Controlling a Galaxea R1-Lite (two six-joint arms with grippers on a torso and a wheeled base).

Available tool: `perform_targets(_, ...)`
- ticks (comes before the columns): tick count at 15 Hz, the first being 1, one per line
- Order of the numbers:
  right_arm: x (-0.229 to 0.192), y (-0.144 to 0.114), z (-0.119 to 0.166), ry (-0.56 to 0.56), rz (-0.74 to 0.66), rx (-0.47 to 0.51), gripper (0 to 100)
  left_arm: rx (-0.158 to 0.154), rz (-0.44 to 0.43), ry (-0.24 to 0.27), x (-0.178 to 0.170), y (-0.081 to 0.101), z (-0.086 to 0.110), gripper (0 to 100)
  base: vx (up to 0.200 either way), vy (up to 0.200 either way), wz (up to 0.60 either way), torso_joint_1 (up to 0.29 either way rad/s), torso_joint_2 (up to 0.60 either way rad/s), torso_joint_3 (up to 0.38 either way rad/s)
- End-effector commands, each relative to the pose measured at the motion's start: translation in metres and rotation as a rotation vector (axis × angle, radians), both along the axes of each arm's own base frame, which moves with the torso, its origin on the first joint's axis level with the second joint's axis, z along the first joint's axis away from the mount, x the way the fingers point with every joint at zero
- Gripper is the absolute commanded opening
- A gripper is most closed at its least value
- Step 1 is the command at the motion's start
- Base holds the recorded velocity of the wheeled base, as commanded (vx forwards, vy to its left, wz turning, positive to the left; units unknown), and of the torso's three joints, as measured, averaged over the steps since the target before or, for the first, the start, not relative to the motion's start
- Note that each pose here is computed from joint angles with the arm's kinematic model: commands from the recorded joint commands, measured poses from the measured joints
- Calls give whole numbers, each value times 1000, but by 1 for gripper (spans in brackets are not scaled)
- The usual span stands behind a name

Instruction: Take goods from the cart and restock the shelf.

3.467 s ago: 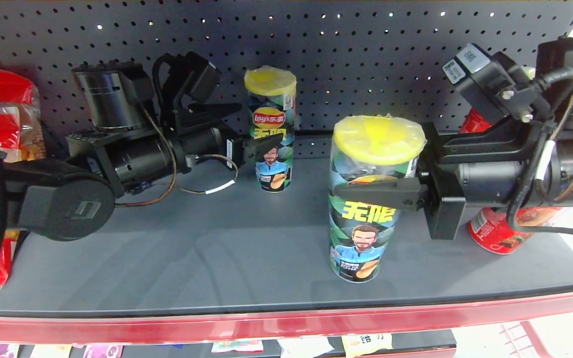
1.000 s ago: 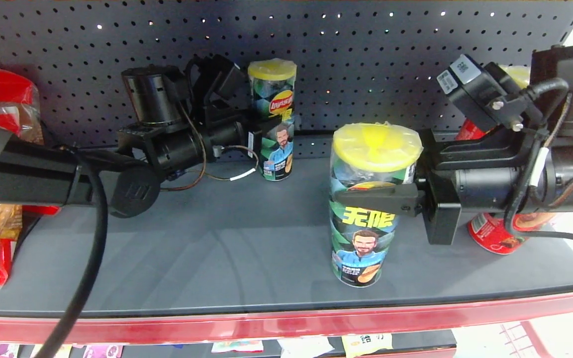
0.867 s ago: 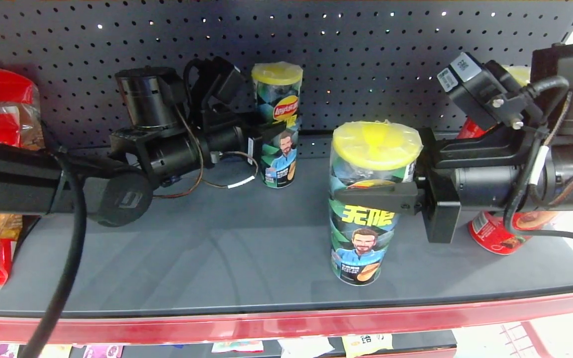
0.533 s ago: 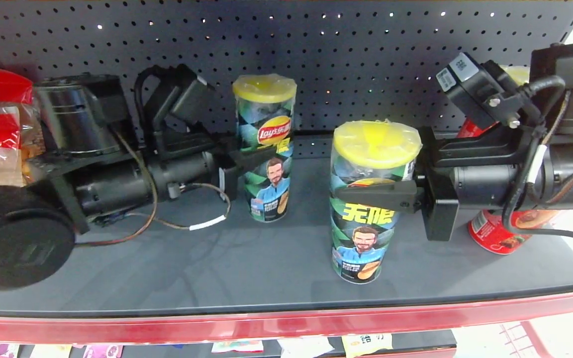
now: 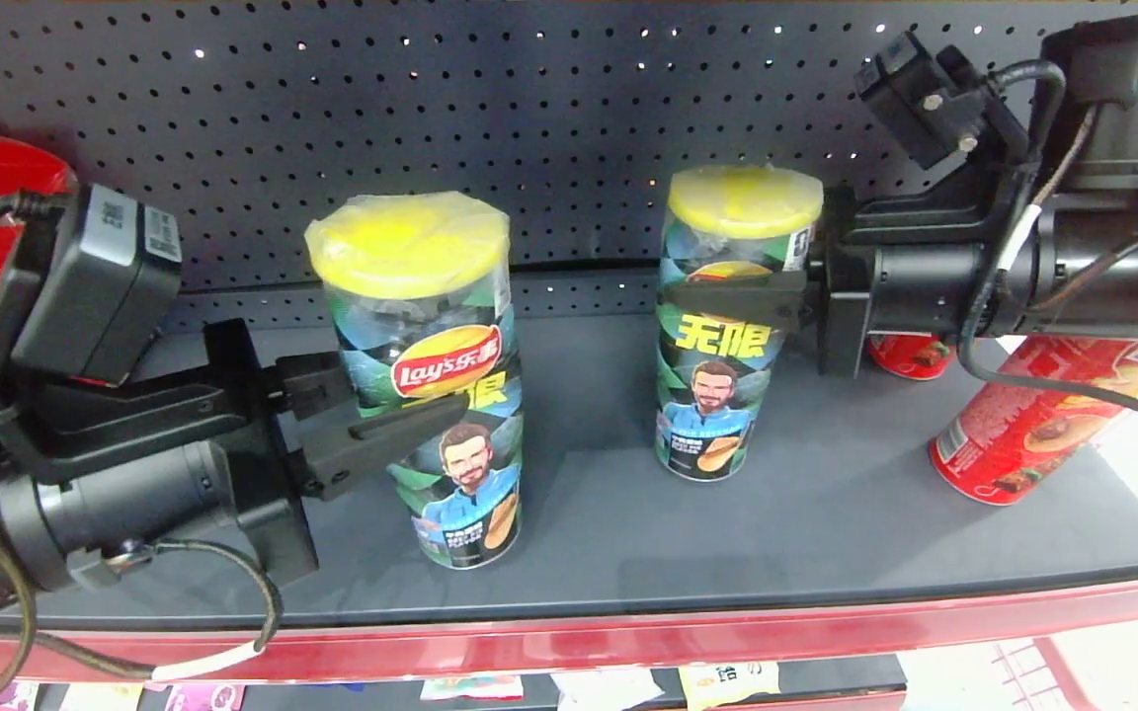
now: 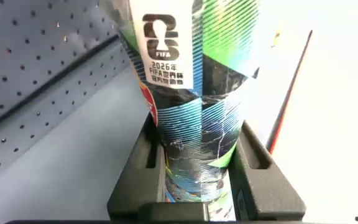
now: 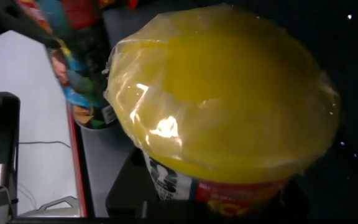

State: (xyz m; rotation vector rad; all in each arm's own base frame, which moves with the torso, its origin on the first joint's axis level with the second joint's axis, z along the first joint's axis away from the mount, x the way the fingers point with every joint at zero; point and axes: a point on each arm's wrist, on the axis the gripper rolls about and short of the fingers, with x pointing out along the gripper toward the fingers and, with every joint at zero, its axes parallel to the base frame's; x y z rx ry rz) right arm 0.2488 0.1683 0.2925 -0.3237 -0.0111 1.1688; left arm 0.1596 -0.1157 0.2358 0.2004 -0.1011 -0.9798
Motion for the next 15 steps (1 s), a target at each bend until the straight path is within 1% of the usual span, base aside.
perform_targets(1, 14, 7, -4, 7, -3, -4, 0, -6, -17, -9, -5, 0, 2, 0, 0, 0, 0, 0, 0, 0)
perform_targets(3, 22, 12, 2, -11, -5, 8, 0, 10, -28, 14, -1, -6, -4, 0, 0, 0, 0, 0, 0, 0)
perform_targets(5, 29, 16, 9, -32, -3, 24, 0, 33, -37, 48, 6, -13, -13, 0, 0, 0, 0, 0, 0, 0)
perform_targets(6, 30, 17, 12, -37, -2, 30, 0, 41, -37, 57, 9, -15, -15, 0, 0, 0, 0, 0, 0, 0)
perform_targets(7, 30, 18, 16, -45, -1, 39, 0, 56, -37, 76, 16, -20, -20, 0, 0, 0, 0, 0, 0, 0)
perform_targets(8, 31, 19, 16, -44, 0, 41, 0, 58, -39, 80, 22, -25, -20, 0, 0, 0, 0, 0, 0, 0)
perform_targets(12, 31, 18, 17, -48, -3, 43, 0, 41, -37, 54, 50, -45, -8, 0, 0, 0, 0, 0, 0, 0)
perform_targets(14, 31, 18, 17, -46, -3, 43, 0, 43, -42, 52, 59, -53, -8, 0, 0, 0, 0, 0, 0, 0)
perform_targets(15, 31, 18, 17, -46, -3, 43, 0, 41, -59, 48, 58, -59, -7, 0, 0, 0, 0, 0, 0, 0)
